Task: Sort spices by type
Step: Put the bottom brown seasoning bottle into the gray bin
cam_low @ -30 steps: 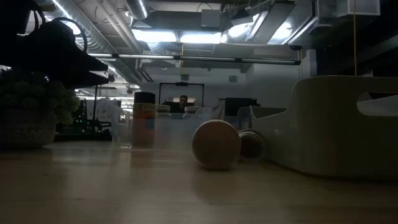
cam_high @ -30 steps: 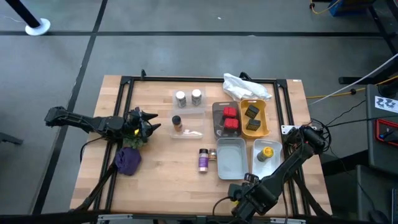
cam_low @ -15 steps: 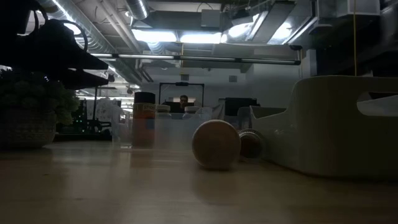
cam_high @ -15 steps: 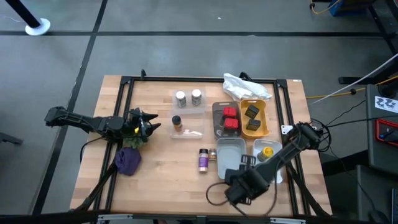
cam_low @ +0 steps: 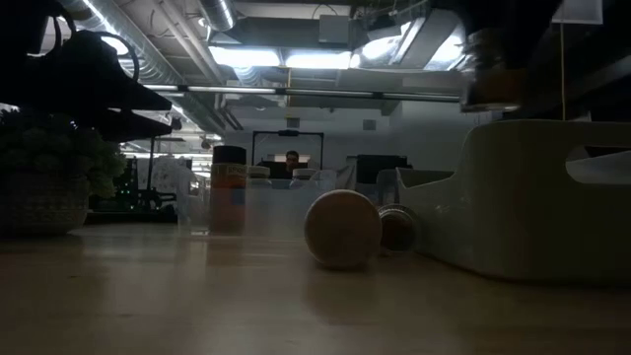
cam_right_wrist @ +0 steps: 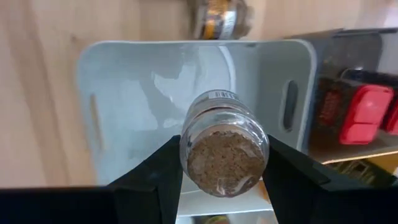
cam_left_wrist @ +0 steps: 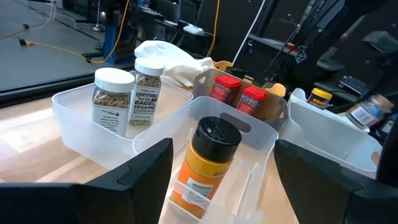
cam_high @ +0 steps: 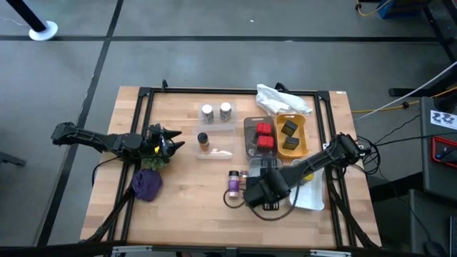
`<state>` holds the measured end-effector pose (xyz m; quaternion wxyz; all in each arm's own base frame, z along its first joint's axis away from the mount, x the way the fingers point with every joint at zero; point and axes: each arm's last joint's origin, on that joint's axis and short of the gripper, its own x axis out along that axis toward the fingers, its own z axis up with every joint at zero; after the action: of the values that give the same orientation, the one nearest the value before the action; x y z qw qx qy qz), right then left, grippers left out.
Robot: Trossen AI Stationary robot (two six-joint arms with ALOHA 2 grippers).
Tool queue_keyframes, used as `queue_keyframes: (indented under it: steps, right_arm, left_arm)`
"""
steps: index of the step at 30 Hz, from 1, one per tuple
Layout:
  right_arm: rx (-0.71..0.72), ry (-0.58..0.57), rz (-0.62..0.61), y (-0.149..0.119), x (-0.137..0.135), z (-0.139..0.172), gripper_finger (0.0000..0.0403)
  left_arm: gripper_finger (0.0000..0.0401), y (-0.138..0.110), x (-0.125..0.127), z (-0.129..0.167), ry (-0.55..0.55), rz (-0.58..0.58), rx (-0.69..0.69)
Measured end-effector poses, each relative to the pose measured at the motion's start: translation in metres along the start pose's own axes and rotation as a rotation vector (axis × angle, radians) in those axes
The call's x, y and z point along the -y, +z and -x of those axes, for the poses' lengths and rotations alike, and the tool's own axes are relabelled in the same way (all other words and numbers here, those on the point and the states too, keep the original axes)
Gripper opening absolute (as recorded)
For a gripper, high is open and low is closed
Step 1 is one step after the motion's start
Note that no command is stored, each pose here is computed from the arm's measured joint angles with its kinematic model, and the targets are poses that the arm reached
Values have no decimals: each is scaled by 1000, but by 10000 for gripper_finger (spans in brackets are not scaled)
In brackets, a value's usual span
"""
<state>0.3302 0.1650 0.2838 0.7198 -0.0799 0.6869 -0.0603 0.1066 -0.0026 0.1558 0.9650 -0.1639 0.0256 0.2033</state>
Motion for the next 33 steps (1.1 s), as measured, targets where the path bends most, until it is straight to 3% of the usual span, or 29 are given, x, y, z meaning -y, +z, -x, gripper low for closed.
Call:
queue_keyframes:
  steps: [9, 24, 33]
  right_arm:
    - [-42, -5, 56, 12, 29, -22, 186]
    - [-102, 40, 153, 4, 27, -95, 186]
    - [-92, 83, 120, 8, 38, -104, 186]
  left_arm:
    - [265, 0, 0, 0, 0, 0, 0]
    - [265, 0, 0, 0, 0, 0, 0]
    - [265, 0, 0, 0, 0, 2, 0]
